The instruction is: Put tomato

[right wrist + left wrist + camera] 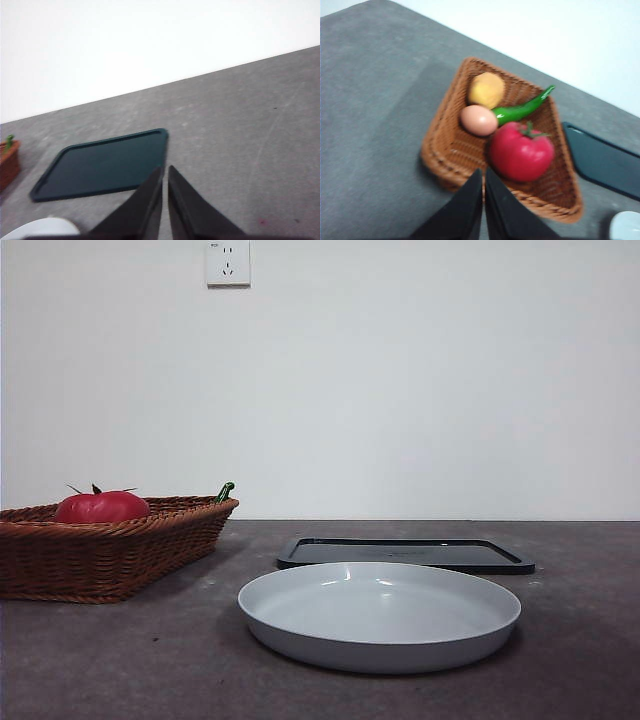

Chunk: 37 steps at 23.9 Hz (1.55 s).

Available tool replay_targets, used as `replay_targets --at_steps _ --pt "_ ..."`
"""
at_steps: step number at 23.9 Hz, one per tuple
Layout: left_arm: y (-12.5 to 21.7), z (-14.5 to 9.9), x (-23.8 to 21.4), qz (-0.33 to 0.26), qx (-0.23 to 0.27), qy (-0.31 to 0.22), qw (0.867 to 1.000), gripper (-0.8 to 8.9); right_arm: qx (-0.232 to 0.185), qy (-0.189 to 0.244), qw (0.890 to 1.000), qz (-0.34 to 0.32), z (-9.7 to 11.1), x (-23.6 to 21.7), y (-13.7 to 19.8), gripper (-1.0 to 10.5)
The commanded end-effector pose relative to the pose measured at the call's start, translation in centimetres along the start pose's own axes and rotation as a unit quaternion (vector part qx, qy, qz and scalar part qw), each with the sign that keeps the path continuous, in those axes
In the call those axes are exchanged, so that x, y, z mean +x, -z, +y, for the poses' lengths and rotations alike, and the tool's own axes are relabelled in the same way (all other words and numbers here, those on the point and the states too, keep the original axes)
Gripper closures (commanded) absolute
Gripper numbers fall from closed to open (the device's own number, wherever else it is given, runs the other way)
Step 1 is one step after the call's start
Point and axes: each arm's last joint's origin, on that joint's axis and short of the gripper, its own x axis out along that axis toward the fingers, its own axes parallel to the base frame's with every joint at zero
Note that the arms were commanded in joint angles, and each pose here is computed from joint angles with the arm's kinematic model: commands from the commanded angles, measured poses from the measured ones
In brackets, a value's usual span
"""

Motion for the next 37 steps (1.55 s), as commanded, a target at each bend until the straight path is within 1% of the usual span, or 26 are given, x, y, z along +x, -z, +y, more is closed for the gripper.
replay_targets --at_steps 1,5,8,13,19,23,27,29,32,34,36,37 --pt "-1.6 -0.8 -0.5 0.002 -0.002 0.016 1.000 8.03 0.009 -0.015 1.000 0.009 0.7 -0.3 -1.6 9.4" --pt "-3.6 -1.9 -0.9 0.036 0.016 0.032 0.999 8.03 -0.005 -0.043 0.998 0.045 1.7 -0.6 -3.8 9.4" --pt "-5.3 -2.8 -1.0 0.074 0.047 0.049 0.995 8.03 -0.020 -0.065 0.995 0.079 2.5 -0.7 -5.6 9.4" --pt "-8.0 -4.3 -0.7 0.141 0.091 0.090 0.982 8.04 -0.042 -0.104 0.984 0.141 3.7 -0.5 -8.4 9.4" --pt "-10.2 -5.8 0.1 0.215 0.115 0.150 0.958 8.04 -0.051 -0.159 0.960 0.226 4.8 0.3 -10.6 9.4" --pt "-11.0 -6.6 0.3 0.259 0.130 0.168 0.942 8.04 -0.057 -0.186 0.942 0.273 5.6 0.7 -11.4 9.4" --pt "-11.4 -7.4 0.1 0.300 0.150 0.185 0.924 8.04 -0.072 -0.209 0.922 0.319 6.3 1.1 -11.8 9.4" --pt "-11.4 -7.8 -0.2 0.316 0.160 0.196 0.914 8.04 -0.083 -0.228 0.907 0.345 6.9 1.3 -11.7 9.4" --pt "-11.1 -7.9 -0.4 0.333 0.164 0.203 0.906 8.04 -0.095 -0.251 0.888 0.374 7.4 1.7 -11.1 9.4" --pt "-11.1 -7.9 -0.4 0.334 0.165 0.203 0.906 8.04 -0.101 -0.260 0.882 0.380 7.7 1.8 -10.9 9.4" --pt "-11.1 -7.9 -0.4 0.333 0.165 0.203 0.906 8.01 -0.103 -0.264 0.880 0.381 7.8 1.9 -10.9 9.4" --pt "-11.1 -7.9 -0.4 0.333 0.165 0.203 0.906 7.80 -0.103 -0.265 0.880 0.382 7.8 1.8 -10.9 9.3"
